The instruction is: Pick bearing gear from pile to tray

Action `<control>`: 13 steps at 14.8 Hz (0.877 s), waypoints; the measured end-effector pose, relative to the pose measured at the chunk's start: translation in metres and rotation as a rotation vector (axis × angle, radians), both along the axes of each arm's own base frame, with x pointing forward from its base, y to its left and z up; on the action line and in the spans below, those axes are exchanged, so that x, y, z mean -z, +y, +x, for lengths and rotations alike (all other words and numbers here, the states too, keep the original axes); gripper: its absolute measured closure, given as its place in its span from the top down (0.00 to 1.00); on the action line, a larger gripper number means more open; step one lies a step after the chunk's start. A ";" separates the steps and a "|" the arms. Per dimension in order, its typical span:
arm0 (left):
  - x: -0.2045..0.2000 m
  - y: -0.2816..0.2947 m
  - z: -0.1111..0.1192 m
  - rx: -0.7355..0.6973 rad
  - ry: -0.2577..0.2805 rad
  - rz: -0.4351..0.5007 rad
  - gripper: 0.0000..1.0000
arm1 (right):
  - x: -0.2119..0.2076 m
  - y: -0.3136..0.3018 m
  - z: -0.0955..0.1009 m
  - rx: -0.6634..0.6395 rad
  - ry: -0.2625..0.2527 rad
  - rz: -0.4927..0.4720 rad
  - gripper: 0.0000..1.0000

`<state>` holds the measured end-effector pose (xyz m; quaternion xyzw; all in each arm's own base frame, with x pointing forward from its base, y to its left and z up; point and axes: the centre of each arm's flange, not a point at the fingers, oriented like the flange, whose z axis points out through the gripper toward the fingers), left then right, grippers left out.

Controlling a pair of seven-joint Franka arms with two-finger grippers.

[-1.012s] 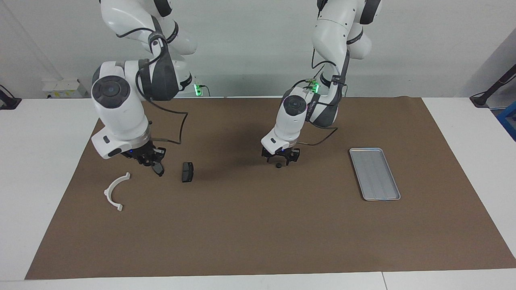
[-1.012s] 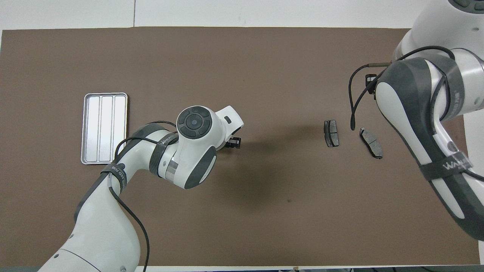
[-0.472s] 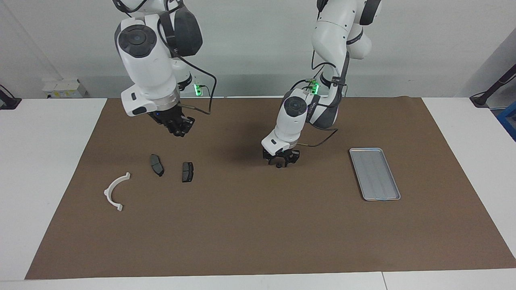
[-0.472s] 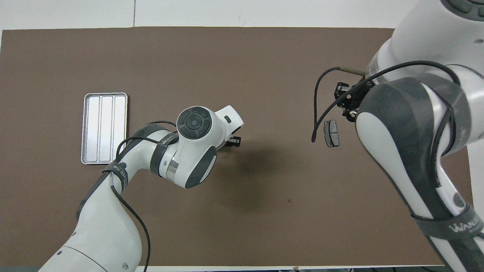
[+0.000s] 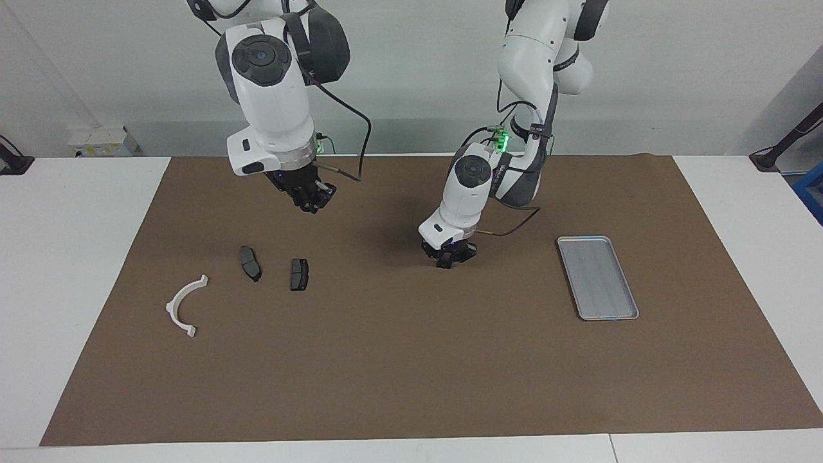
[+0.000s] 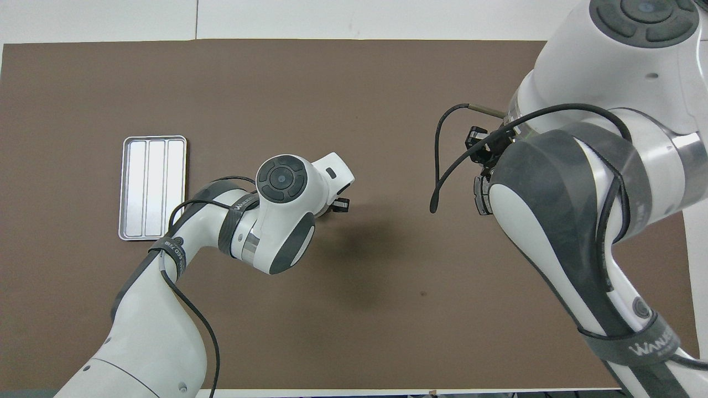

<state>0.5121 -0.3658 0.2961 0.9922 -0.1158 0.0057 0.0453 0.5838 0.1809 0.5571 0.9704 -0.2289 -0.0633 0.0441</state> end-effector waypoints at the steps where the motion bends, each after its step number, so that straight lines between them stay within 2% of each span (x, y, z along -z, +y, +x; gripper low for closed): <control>1: 0.000 0.000 0.000 -0.001 0.000 0.000 0.24 | 0.000 0.000 0.000 0.000 0.000 0.000 0.35; 4: -0.003 0.006 0.005 -0.017 0.023 0.012 0.24 | 0.000 0.000 0.000 0.000 0.002 0.000 0.35; 6: -0.026 0.039 0.029 -0.063 0.062 0.037 0.24 | 0.000 0.000 -0.001 0.000 0.004 -0.001 0.35; 9: -0.110 0.122 0.062 -0.103 0.122 0.048 0.24 | 0.000 0.000 -0.001 0.000 0.004 -0.001 0.35; 11: -0.168 0.171 0.065 -0.122 0.133 0.041 0.24 | 0.000 0.001 -0.001 0.000 0.006 0.003 0.35; 13: -0.192 0.221 0.068 -0.111 0.126 0.028 0.24 | 0.000 0.010 -0.004 0.028 0.015 0.027 0.35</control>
